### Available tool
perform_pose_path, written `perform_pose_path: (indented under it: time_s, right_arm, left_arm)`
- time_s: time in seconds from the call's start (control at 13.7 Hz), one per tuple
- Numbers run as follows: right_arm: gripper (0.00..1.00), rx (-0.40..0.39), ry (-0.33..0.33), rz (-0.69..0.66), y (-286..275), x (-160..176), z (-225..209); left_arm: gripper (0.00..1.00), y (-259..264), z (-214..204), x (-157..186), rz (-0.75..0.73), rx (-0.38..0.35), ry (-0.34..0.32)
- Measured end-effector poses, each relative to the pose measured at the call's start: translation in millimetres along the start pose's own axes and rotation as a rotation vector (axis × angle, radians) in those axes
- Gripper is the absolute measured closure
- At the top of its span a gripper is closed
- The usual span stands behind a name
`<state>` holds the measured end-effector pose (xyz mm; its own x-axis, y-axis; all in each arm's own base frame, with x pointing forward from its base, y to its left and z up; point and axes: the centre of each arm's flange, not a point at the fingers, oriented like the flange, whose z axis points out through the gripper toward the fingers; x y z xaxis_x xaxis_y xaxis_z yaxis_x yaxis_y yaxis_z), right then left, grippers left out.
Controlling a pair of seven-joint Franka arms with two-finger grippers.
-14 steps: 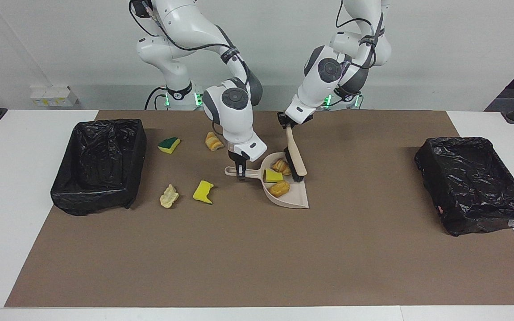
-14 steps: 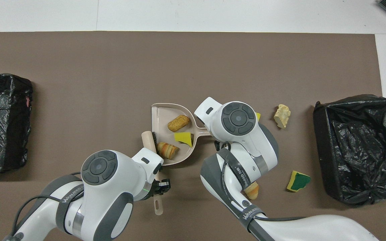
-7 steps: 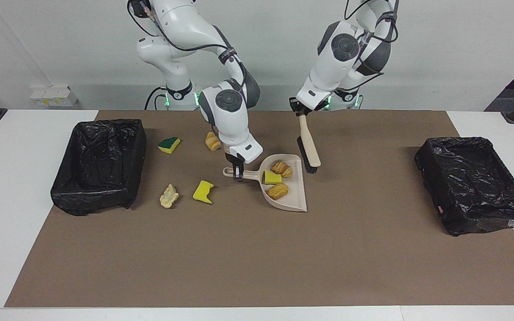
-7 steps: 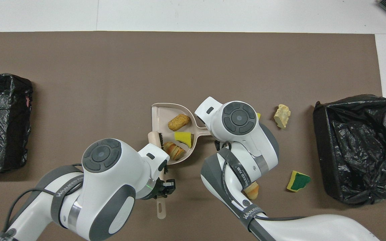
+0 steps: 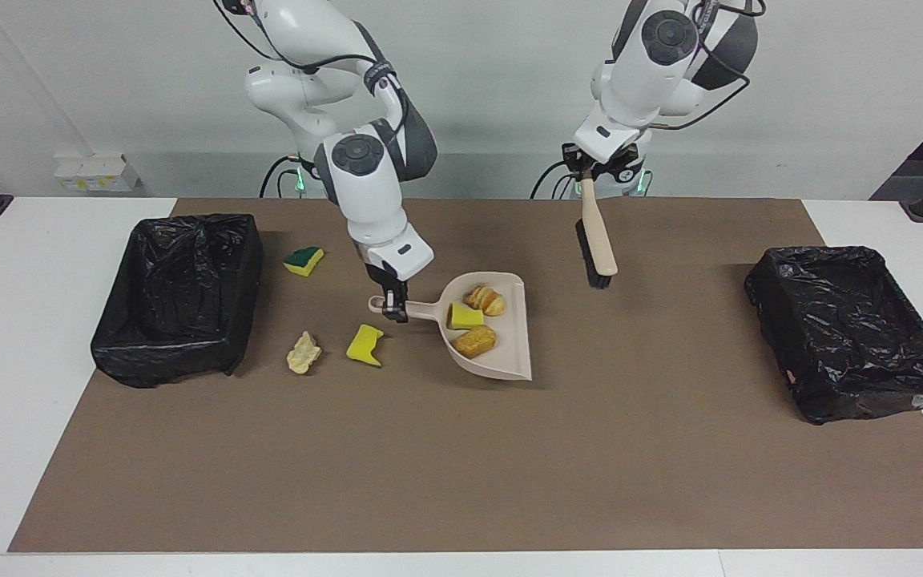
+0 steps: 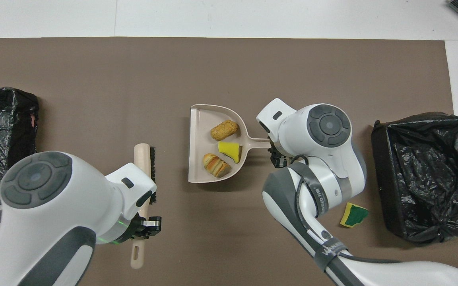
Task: Sweep and dump trash in bin
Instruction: 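Carry the loaded dustpan with the right gripper over the black bin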
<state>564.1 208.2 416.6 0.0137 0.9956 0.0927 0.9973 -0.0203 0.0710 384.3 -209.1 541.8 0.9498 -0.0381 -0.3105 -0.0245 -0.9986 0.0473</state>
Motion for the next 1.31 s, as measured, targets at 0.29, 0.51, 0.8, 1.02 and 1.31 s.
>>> perform_pose_path:
  time_s: [0.29,0.51,0.8,1.02,1.31]
  right_arm:
    - [0.67,0.022,0.019,-0.004,5,-100,-52]
    - [0.67,0.025,0.012,-0.025,3,-191,-83]
    - [0.67,0.008,0.017,-0.039,-14,-338,-100]
    - [0.67,-0.013,-0.003,-0.038,-39,-419,-112]
    - [0.67,-0.051,-0.093,-0.042,-73,-495,-134]
  left_arm:
    - [0.73,-14,-10,-9,0.012,-0.005,-0.003]
    - [0.73,-16,-10,-8,0.01,-0.006,0.001]
    - [0.73,-28,-10,-2,0.028,-0.006,0.002]
    - [0.73,-10,5,-5,0.025,0.009,0.007]
    - [0.73,73,64,-27,-0.018,-0.005,0.075]
